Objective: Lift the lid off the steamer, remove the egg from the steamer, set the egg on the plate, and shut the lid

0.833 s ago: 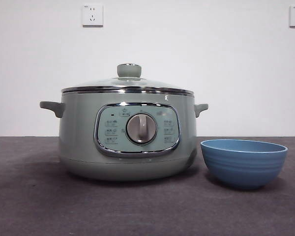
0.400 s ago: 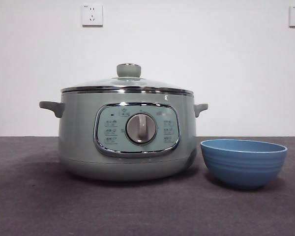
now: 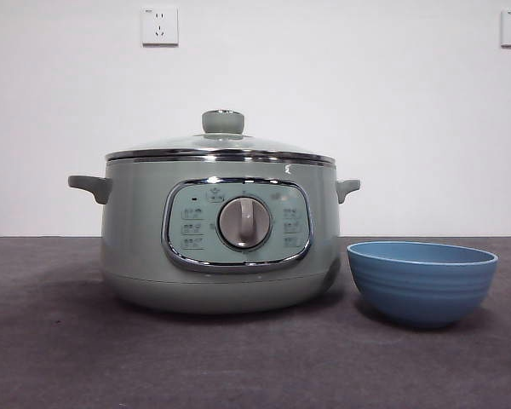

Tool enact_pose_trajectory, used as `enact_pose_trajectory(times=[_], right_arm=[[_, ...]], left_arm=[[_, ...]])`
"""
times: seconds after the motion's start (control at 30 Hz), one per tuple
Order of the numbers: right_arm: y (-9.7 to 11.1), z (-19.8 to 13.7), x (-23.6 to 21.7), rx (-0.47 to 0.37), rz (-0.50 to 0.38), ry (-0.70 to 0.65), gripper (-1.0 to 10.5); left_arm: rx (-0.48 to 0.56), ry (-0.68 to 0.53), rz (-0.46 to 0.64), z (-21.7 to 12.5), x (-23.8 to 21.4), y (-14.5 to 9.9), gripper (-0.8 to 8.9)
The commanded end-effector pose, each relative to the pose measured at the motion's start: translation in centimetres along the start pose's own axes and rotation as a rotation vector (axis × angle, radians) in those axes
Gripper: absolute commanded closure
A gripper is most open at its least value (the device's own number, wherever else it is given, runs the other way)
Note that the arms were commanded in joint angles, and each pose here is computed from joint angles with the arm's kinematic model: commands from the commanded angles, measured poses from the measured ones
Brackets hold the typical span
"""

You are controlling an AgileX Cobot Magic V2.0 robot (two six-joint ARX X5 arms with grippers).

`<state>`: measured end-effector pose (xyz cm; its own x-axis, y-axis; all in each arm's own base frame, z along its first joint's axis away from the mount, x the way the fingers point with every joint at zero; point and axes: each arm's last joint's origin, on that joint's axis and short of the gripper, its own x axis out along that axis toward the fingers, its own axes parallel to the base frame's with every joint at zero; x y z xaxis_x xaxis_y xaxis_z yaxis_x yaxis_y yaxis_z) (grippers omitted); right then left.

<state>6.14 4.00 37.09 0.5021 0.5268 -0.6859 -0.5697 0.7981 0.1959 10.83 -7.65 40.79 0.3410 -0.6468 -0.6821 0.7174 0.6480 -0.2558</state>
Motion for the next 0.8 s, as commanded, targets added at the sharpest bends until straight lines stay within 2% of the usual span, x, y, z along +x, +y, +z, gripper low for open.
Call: enact_pose_trajectory(times=[0.03, 0.1, 0.2, 0.3, 0.4, 0.5, 0.63, 0.8], right_arm=[[0.0, 0.0, -0.1, 0.007, 0.000, -0.004, 9.5], [0.0, 0.0, -0.1, 0.007, -0.001, -0.004, 9.5], [0.0, 0.0, -0.1, 0.007, 0.000, -0.004, 9.5], [0.0, 0.0, -0.1, 0.007, 0.000, -0.004, 9.5], [0.0, 0.0, -0.1, 0.007, 0.000, -0.004, 9.5], [0.0, 0.0, -0.1, 0.007, 0.000, -0.004, 9.5], [0.0, 0.0, -0.1, 0.007, 0.000, -0.004, 9.5], [0.0, 0.0, -0.1, 0.007, 0.000, -0.004, 9.5]], left_arm=[[0.026, -0.020, 0.004, 0.2, 0.0, 0.0, 8.17], [0.084, -0.072, 0.016, 0.7, 0.0, 0.1, 8.17], [0.298, -0.244, 0.109, 2.0, -0.8, 0.4, 8.17], [0.423, -0.413, 0.203, 2.9, -1.7, 0.9, 8.17], [0.461, -0.568, 0.280, 2.7, -2.6, 1.8, 8.17], [0.471, -0.666, 0.374, 1.1, -3.1, 2.8, 8.17], [0.444, -0.737, 0.537, -2.6, -2.2, 4.2, 8.17], [0.373, -0.759, 0.715, -8.1, 0.7, 5.9, 8.17]])
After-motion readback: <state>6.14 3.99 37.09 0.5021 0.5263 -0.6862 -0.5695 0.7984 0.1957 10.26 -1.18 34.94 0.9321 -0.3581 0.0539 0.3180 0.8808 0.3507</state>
